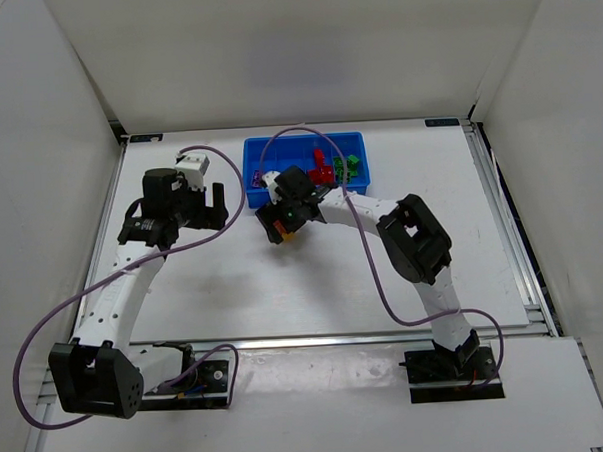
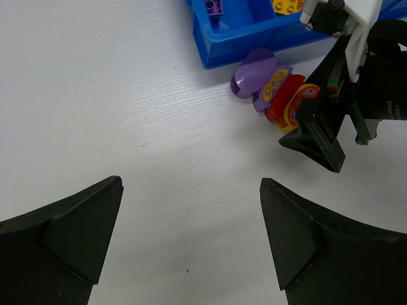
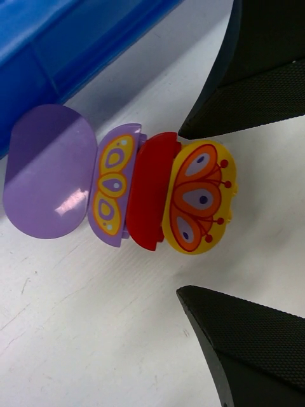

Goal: Sort the legos into containers by color

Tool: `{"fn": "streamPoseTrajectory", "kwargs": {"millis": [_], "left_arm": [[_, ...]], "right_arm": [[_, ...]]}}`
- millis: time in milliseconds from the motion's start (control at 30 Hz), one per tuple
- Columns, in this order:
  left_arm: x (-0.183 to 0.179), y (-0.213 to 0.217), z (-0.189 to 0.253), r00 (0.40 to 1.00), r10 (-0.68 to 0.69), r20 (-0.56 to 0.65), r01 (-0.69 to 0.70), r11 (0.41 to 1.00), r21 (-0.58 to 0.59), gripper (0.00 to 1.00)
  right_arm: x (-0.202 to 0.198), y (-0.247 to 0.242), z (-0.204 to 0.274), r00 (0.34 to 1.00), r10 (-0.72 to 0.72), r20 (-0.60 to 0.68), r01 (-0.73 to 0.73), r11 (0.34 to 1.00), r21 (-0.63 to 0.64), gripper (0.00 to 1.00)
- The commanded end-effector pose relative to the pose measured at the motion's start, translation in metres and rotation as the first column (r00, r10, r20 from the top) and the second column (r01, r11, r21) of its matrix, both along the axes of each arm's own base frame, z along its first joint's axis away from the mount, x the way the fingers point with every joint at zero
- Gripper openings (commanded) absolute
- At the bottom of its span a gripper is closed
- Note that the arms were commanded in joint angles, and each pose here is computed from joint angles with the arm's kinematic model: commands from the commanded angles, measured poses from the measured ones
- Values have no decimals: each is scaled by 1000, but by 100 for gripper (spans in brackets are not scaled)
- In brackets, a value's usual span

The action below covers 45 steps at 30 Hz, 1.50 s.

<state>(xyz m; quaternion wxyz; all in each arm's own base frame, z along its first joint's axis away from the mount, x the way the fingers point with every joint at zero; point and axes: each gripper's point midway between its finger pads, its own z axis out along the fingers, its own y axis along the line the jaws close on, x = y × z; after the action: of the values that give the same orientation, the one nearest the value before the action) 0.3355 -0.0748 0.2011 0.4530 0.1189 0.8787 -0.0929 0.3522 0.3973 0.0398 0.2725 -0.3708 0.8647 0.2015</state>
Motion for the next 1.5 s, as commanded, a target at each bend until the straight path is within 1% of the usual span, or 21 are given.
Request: {"fn": "streamPoseTrajectory", "kwargs": {"millis": [0, 100, 200, 300, 333, 400, 433, 500, 600, 633, 700, 733, 800, 833, 933, 1000, 1100, 1167, 1233, 1267, 1467], "left_arm": [[1, -4, 12, 999, -10, 33, 11, 1000, -22, 99], [1, -4, 10, 1000, -12, 28, 13, 1000, -18, 99], [2, -4, 10, 1000, -11, 29, 11, 1000, -16, 100], [3, -3, 11, 999, -11, 31, 11, 1000, -12, 100], [2, -3, 10, 1000, -11, 29, 11, 1000, -12, 100], [2, -5, 13, 999, -19, 37, 20, 1000, -20, 99], [1, -6, 15, 999, -20, 43, 21, 999, -24, 99], [-3, -10, 17, 998, -41, 44, 43, 998, -45, 99], [-16, -24, 21, 994, -99, 44, 103, 989, -108, 99], [-22, -30, 20, 991, -132, 36, 135, 982, -130, 99], [-36, -44, 24, 974, -222, 36, 224, 956, -187, 99], [-47, -61, 30, 947, -318, 43, 318, 913, -253, 99], [-58, -74, 30, 921, -389, 27, 377, 869, -321, 100], [-70, -87, 34, 893, -449, 15, 416, 813, -408, 99], [-82, -100, 30, 848, -529, -21, 440, 727, -527, 95], [-87, -106, 31, 824, -566, -34, 447, 686, -574, 94], [-91, -117, 32, 758, -649, -63, 441, 583, -682, 94], [-87, -121, 38, 736, -675, -51, 454, 549, -702, 94], [-78, -124, 42, 716, -697, -43, 460, 517, -721, 94], [-79, -125, 44, 709, -704, -36, 466, 507, -726, 94], [-67, -128, 44, 697, -716, -41, 459, 490, -741, 94]], "right_arm": [[13, 10, 2, 997, 48, 65, -49, 999, 16, 99], [12, 9, -3, 997, 54, 58, -54, 998, 9, 98], [9, 6, -5, 997, 51, 53, -51, 999, 2, 93], [7, -3, -6, 997, 35, 65, -35, 999, -10, 77], [5, -6, -4, 996, 34, 77, -34, 999, -6, 68], [2, -10, -2, 996, 30, 88, -29, 1000, -5, 58], [-1, -15, 3, 995, 32, 94, -32, 999, -2, 48], [-7, -19, 11, 995, 34, 95, -35, 999, 6, 36], [-22, -31, 26, 994, 46, 96, -48, 999, 17, 23], [-25, -32, 48, 990, 57, 129, -64, 997, 50, 21], [-41, -45, 49, 989, 75, 126, -82, 995, 49, 17], [-47, -45, 57, 986, 95, 137, -106, 992, 72, 16], [-62, -56, 76, 975, 125, 182, -145, 985, 98, 14], [-66, -57, 86, 967, 145, 208, -171, 978, 117, 13], [-86, -66, 108, 931, 209, 299, -256, 958, 128, 9], [-95, -72, 117, 902, 243, 356, -302, 946, 119, 8], [-111, -71, 128, 856, 299, 422, -376, 920, 110, 7], [-117, -70, 132, 834, 320, 450, -407, 907, 111, 7], [-123, -67, 138, 788, 355, 503, -455, 886, 88, 6], [-124, -66, 138, 786, 358, 504, -458, 885, 87, 5], [-127, -60, 144, 756, 367, 542, -479, 874, 77, 4]]}}
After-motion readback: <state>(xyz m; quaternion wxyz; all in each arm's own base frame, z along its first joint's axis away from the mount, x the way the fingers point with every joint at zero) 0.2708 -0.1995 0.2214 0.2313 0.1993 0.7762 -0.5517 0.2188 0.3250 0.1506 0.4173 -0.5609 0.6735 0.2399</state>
